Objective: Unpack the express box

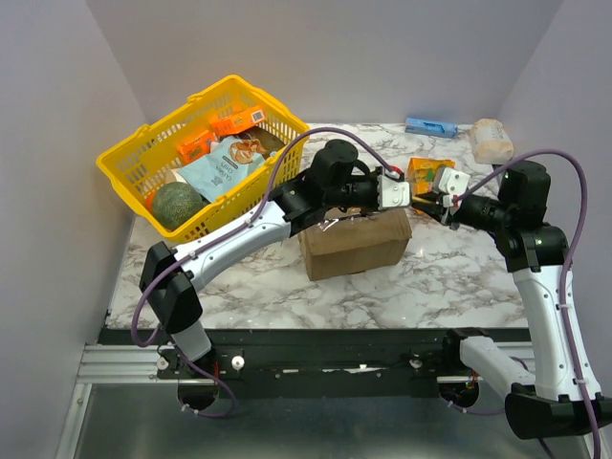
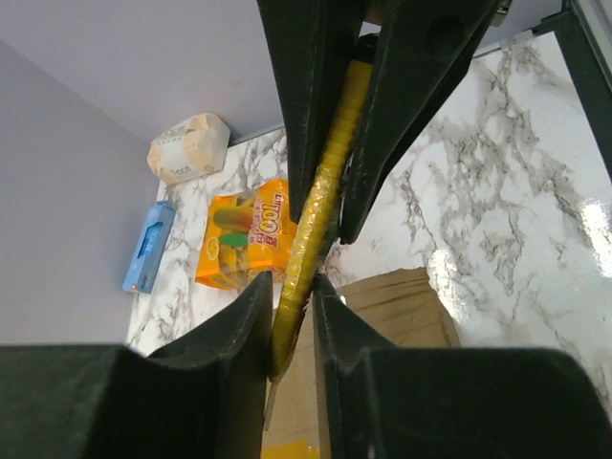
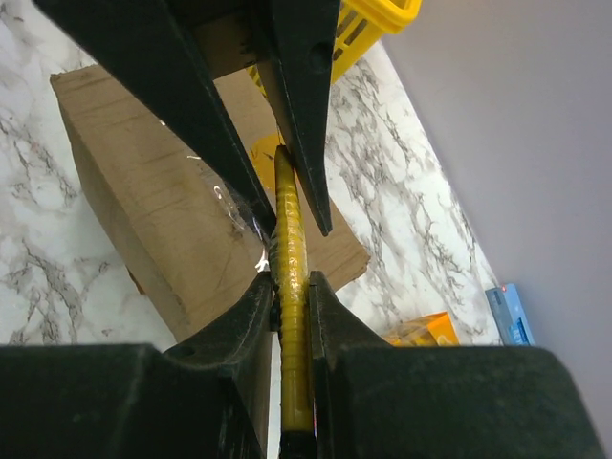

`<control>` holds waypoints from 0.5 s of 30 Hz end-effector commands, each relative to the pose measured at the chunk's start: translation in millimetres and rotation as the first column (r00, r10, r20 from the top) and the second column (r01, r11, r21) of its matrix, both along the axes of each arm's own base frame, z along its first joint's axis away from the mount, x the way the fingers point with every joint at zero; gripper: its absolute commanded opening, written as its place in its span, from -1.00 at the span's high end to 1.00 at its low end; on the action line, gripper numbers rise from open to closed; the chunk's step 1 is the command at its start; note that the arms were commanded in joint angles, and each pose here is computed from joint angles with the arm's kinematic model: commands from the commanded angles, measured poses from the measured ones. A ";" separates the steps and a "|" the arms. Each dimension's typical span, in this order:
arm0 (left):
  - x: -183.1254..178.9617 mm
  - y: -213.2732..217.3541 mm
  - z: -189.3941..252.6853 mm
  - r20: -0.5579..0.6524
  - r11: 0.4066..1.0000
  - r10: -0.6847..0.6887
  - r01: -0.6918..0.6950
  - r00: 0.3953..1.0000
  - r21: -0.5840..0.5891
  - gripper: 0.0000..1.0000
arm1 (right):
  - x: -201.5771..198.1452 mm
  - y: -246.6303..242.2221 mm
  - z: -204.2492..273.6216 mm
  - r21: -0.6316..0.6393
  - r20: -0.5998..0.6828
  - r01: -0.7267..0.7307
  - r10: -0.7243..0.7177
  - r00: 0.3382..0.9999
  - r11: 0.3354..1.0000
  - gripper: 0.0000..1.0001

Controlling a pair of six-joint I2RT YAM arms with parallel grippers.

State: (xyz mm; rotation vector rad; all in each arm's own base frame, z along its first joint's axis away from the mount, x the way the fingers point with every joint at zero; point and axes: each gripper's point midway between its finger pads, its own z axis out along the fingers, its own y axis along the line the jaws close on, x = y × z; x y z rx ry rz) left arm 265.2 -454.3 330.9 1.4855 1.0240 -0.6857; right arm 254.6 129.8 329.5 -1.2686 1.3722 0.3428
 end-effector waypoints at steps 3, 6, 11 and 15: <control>-6.9 -2.0 5.9 -0.033 0.999 -0.035 0.035 0.999 0.003 0.85 | -6.8 6.4 -3.2 0.007 0.014 -0.049 0.049 0.999 0.999 0.99; -8.7 2.3 -2.8 -0.033 0.999 -0.036 0.037 0.999 0.034 1.00 | -5.9 9.4 -3.3 0.031 0.005 -0.056 0.056 0.998 0.998 0.99; -14.8 16.2 -11.6 -0.059 0.998 -0.025 0.029 0.998 0.058 1.00 | 9.3 8.8 15.0 0.116 -0.065 0.029 -0.021 0.998 0.993 0.19; -18.0 47.4 -3.9 -0.071 0.998 0.007 -0.002 0.997 0.062 1.00 | 21.5 1.1 31.5 0.137 -0.112 0.124 -0.109 0.988 0.983 -0.59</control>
